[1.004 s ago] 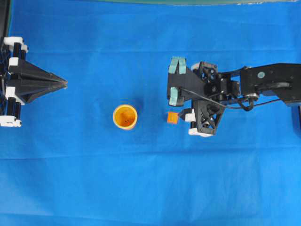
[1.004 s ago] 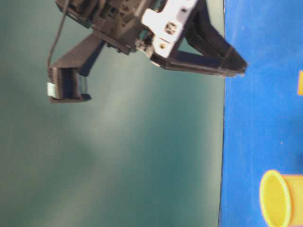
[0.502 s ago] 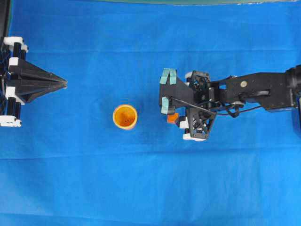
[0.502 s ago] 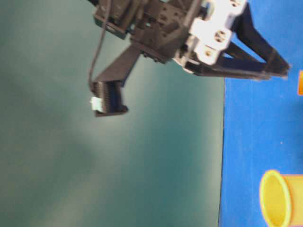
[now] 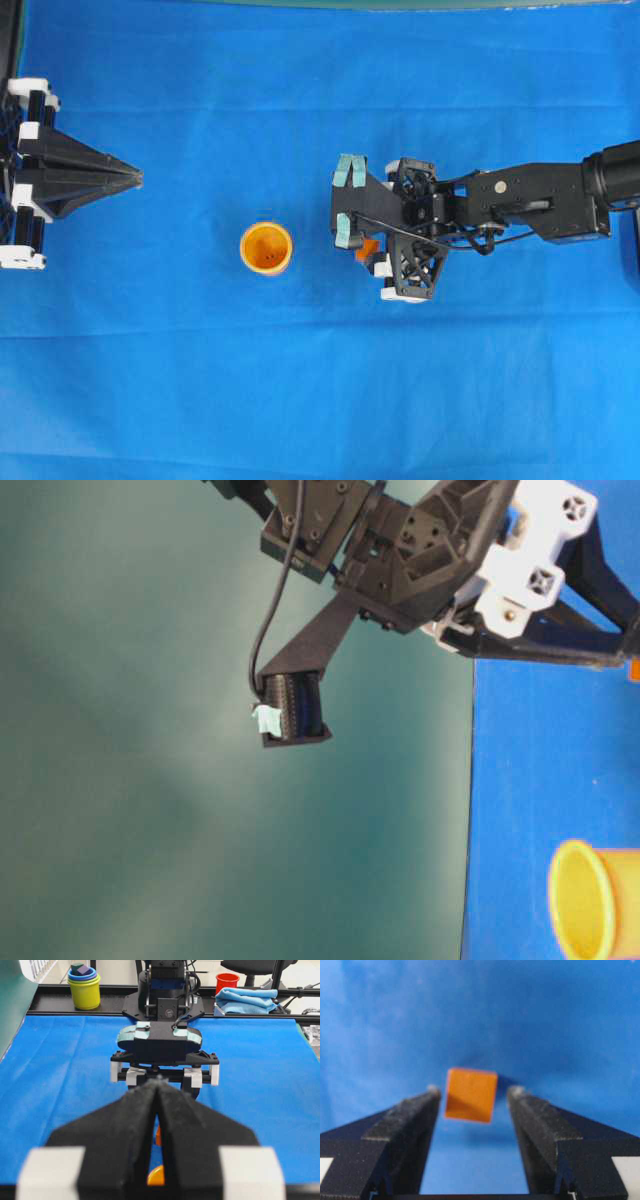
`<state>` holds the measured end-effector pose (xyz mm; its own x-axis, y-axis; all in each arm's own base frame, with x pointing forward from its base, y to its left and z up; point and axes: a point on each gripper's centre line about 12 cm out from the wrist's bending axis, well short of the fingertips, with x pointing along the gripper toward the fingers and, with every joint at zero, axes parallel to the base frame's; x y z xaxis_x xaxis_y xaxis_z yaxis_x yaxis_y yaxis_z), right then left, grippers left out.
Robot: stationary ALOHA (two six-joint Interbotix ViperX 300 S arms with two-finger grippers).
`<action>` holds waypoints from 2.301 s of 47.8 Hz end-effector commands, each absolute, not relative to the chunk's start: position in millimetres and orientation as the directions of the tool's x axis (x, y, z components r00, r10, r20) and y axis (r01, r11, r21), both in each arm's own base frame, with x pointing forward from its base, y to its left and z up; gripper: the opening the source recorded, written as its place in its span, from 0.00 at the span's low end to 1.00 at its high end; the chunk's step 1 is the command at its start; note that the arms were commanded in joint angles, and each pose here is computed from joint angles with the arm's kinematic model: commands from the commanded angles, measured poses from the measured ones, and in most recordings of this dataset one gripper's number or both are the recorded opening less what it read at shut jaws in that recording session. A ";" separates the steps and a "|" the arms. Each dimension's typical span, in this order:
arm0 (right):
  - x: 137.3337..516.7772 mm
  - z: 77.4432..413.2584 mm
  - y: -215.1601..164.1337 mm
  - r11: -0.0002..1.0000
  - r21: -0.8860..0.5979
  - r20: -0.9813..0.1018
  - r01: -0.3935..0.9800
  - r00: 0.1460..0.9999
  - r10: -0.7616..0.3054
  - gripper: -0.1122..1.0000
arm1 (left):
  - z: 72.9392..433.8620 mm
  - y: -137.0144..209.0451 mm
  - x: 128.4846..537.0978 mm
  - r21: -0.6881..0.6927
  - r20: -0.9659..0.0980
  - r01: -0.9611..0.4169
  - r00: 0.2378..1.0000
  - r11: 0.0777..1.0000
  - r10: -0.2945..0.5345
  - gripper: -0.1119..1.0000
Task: Move the block forward with right arm.
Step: 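Lower the right gripper around the orange cube and close on it, then carry the held orange cube with the right gripper toward the front-right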
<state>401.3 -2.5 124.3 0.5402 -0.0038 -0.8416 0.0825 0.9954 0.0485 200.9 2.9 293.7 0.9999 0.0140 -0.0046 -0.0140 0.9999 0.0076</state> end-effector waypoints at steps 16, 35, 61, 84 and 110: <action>412.4 124.8 0.0 0.995 0.057 -0.816 0.080 0.578 0.000 0.65 | 303.9 3.6 203.9 0.011 0.015 -0.017 1.000 1.000 0.017 0.11; 414.5 122.9 3.2 0.995 0.062 -0.814 0.078 0.581 0.005 0.51 | 302.5 3.2 204.0 0.012 0.000 -0.015 1.000 1.000 0.015 0.11; 382.2 239.6 4.8 0.996 0.056 -0.816 0.066 0.578 0.008 0.46 | 301.6 3.6 204.0 0.012 -0.008 -0.017 1.000 1.000 0.017 0.11; 348.4 319.0 29.6 0.998 0.066 -0.781 -0.004 0.623 0.054 0.46 | 302.6 3.3 203.8 0.014 -0.005 -0.015 1.000 1.000 0.015 0.11; 336.8 347.8 112.6 0.975 0.112 -0.760 -0.190 0.616 0.207 0.46 | 301.2 3.3 203.7 0.012 -0.012 -0.015 1.000 1.000 0.015 0.11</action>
